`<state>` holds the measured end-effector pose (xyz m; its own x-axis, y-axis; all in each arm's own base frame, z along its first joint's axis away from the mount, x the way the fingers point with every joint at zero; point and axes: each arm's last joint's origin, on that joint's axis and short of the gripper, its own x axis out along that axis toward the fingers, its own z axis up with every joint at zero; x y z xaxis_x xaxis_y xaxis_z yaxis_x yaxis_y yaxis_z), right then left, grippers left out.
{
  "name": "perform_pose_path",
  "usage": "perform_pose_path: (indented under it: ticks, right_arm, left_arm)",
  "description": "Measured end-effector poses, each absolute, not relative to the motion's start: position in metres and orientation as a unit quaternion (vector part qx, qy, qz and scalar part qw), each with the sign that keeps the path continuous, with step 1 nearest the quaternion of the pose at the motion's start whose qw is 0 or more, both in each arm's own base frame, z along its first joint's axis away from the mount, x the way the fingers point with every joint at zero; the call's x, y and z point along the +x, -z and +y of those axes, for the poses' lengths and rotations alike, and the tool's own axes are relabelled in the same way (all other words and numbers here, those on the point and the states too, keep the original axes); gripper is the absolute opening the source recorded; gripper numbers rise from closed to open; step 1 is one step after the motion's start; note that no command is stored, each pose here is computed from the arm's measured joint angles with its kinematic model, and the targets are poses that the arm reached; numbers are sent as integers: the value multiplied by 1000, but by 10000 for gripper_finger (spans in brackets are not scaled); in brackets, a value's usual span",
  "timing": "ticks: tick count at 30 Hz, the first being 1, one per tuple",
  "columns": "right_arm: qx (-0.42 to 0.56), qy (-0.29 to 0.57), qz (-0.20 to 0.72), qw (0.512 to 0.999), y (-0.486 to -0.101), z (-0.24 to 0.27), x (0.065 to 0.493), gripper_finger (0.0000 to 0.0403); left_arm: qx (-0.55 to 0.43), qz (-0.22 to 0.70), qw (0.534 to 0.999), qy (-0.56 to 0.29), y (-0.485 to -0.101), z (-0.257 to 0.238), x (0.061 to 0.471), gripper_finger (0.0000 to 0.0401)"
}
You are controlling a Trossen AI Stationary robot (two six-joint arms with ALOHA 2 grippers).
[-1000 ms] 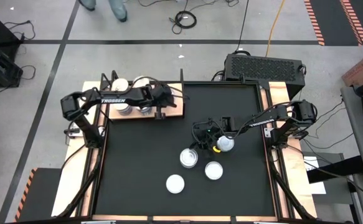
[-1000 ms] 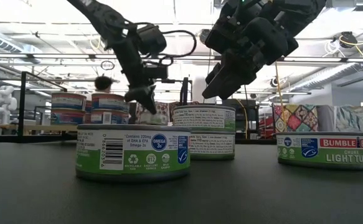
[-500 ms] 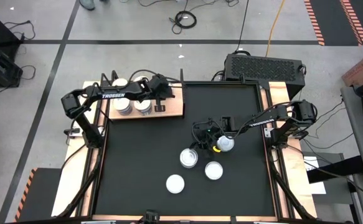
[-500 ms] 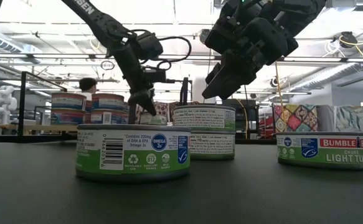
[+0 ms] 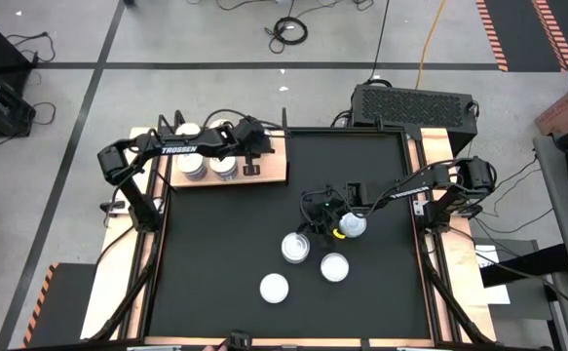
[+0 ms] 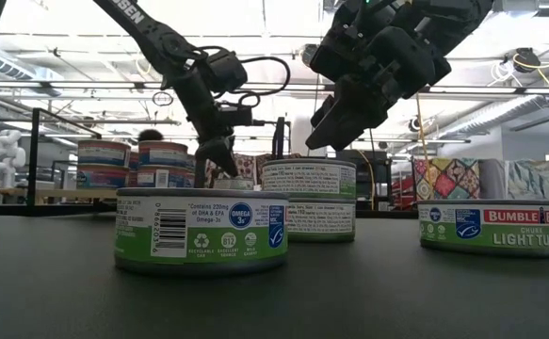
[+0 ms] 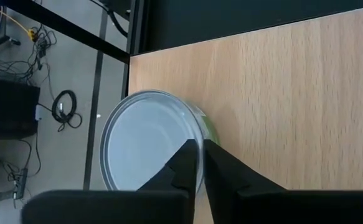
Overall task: Stack canned seafood by type on shelf
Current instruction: Put the green tuna can on the shelf, then stack the green tuna can on top of the green tuna can on the shelf
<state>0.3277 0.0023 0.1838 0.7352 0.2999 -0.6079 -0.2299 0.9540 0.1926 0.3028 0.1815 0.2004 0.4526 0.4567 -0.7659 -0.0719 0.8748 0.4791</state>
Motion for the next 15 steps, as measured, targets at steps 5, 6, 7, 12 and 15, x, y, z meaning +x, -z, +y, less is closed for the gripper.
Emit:
perform_pose_path:
  ticks: [5, 6, 7, 12, 15]
  right_arm:
    - [52, -142, 336, 930, -184, 2, 328, 0]
    - [53, -142, 336, 929, -184, 2, 328, 0]
    - [53, -142, 337, 929, -183, 2, 327, 0]
    - [53, -142, 340, 928, -183, 2, 327, 0]
    - [53, -142, 341, 928, -183, 2, 327, 0]
  left_arm:
    - [201, 497, 830, -152, -201, 177, 306, 61]
    - [202, 497, 829, -159, -203, 176, 307, 69]
    - [203, 498, 827, -167, -206, 175, 308, 76]
    - [188, 477, 843, -165, -246, 153, 304, 97]
    - [145, 448, 869, -149, -273, 129, 292, 98]
